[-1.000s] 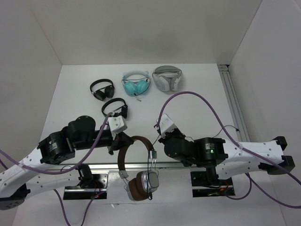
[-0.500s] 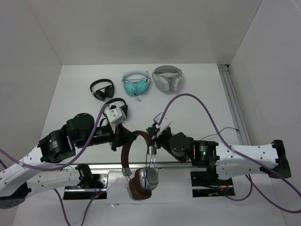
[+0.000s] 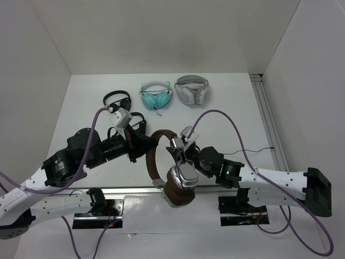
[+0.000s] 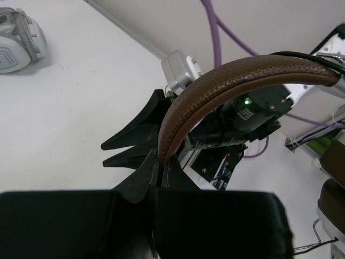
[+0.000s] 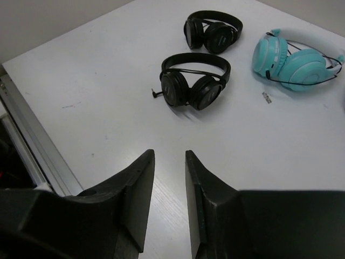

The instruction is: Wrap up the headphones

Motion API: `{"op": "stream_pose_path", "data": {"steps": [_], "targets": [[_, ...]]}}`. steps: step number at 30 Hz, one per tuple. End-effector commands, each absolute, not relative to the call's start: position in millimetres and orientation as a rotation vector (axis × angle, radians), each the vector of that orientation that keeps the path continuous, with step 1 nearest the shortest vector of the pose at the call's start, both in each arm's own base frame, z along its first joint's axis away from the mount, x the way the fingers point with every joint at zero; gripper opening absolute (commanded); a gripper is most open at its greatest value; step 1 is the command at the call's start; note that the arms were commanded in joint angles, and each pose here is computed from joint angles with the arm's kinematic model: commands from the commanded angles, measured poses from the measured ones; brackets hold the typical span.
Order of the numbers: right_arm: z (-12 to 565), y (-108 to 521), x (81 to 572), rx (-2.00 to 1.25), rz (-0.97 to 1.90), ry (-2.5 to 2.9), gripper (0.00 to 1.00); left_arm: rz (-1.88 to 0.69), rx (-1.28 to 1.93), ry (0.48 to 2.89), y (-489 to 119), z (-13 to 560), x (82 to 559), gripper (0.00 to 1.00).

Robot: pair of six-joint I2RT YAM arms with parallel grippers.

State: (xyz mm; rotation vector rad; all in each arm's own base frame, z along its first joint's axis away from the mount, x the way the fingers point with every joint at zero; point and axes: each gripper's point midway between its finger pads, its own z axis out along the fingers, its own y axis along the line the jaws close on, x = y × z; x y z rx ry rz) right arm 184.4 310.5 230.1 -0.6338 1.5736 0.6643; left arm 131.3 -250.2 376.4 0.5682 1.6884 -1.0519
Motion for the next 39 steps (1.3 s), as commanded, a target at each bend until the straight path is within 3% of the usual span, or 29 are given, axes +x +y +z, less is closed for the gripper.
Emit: {"op": "stream_pose_path", "data": {"steps": [1, 11, 19, 23, 28, 33, 39], "targets": [[252.2, 311.7, 189.6, -0.549, 0.816, 1.481, 0.37, -1.187, 0.354, 1.506, -235.9, 448.6, 132.1, 0.00], [205.5, 316.3, 186.5, -0.547, 0.959, 1.544, 0.31, -1.187, 0.043, 1.474, -217.2, 487.5, 158.9, 0.00], [168.4, 314.1, 177.1, -0.561, 0.988, 1.619, 0.28, -0.978, -0.283, 1.529, -172.7, 490.6, 192.5, 0.00], [162.5, 310.9, 174.4, -0.544, 1.005, 1.623, 0.17, -0.910, -0.362, 1.517, -158.5, 491.3, 200.5, 0.00], [150.2, 310.2, 170.9, -0.540, 1.020, 1.660, 0.16, -0.789, -0.428, 1.511, -138.9, 491.3, 209.0, 0.00], [138.0, 311.3, 163.8, -0.533, 1.016, 1.690, 0.01, -0.680, -0.493, 1.509, -125.1, 484.2, 217.4, 0.00], [129.0, 316.8, 146.4, -0.503, 0.839, 1.771, 0.00, -0.505, -0.557, 1.515, -108.5, 465.2, 227.3, 0.00]]}}
